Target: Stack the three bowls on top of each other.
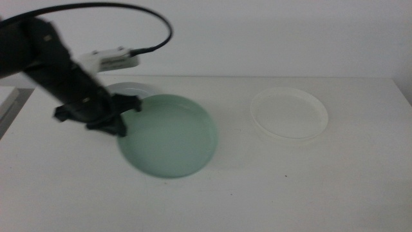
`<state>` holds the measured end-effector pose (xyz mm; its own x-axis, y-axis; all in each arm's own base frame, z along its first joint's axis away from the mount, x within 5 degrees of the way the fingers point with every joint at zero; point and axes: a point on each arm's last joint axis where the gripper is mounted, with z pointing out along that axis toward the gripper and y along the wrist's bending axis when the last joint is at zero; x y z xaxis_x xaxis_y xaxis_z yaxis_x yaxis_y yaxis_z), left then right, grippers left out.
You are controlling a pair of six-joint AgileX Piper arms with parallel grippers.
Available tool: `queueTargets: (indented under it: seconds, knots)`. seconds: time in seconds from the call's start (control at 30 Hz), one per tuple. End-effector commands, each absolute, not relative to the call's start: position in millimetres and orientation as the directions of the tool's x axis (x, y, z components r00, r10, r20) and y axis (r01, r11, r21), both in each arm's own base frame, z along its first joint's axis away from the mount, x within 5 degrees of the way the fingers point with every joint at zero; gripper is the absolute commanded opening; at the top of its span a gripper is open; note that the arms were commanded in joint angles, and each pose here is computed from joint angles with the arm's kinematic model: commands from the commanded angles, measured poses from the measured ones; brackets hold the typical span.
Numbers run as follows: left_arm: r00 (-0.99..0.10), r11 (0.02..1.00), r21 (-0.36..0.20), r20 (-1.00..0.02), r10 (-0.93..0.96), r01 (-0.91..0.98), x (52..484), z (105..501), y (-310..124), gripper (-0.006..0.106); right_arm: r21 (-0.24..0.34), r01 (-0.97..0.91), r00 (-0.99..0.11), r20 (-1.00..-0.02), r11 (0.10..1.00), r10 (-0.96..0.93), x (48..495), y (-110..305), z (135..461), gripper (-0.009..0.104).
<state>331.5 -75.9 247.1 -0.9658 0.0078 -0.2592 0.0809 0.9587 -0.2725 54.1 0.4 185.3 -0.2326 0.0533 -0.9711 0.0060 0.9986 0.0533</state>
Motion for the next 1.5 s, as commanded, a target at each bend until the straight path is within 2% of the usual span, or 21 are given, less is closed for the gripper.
queueTargets:
  seconds: [0.0, 0.37, 0.67, 0.9, 1.07, 1.23, 1.3, 1.4, 1.47]
  knots:
    - [-0.969, 0.952, -0.288, -0.247, 0.033, 0.106, 346.4, 249.2, -95.2, -0.002, 0.045, 0.013, -0.226, -0.973, 0.999, 0.046, 54.1, -0.2, 184.7, 0.093]
    - [-0.972, 0.928, -0.323, -0.195, 0.128, 0.187, 384.2, 212.6, -158.5, -0.002, 0.045, 0.013, -0.226, -0.973, 0.999, 0.046, 54.1, -0.2, 184.7, 0.093]
    - [-0.985, 0.931, -0.332, -0.127, 0.116, 0.153, 392.7, 174.5, -165.8, -0.002, 0.045, 0.013, -0.226, -0.973, 0.999, 0.046, 54.1, -0.2, 184.7, 0.093]
    - [-0.985, 0.932, -0.328, -0.130, 0.115, 0.152, 394.2, 170.0, -166.4, 0.003, 0.045, 0.013, -0.226, -0.973, 0.999, 0.046, 54.1, -0.2, 184.7, 0.093]
    - [-0.984, 0.931, -0.330, -0.140, 0.114, 0.154, 394.7, 170.2, -167.9, 0.020, 0.045, 0.013, -0.226, -0.973, 0.999, 0.046, 54.1, -0.2, 184.7, 0.093]
    - [-0.976, 0.921, -0.333, -0.139, 0.165, 0.203, 391.5, 175.0, -167.9, 0.055, 0.045, 0.013, -0.226, -0.973, 0.999, 0.046, 54.1, -0.2, 184.7, 0.093]
    - [-0.971, 0.922, -0.316, -0.154, 0.183, 0.223, 388.5, 187.4, -164.5, 0.071, 0.045, 0.013, -0.226, -0.973, 0.999, 0.046, 54.1, -0.2, 184.7, 0.093]
    - [-0.958, 0.932, -0.278, -0.234, 0.167, 0.231, 385.0, 221.8, -152.2, 0.094, 0.045, 0.013, -0.226, -0.973, 0.999, 0.046, 54.1, -0.2, 184.7, 0.093]
    - [-0.942, 0.950, -0.220, -0.302, 0.148, 0.220, 379.8, 251.3, -138.4, 0.094, 0.045, 0.013, -0.226, -0.973, 0.999, 0.046, 54.1, -0.2, 184.7, 0.093]
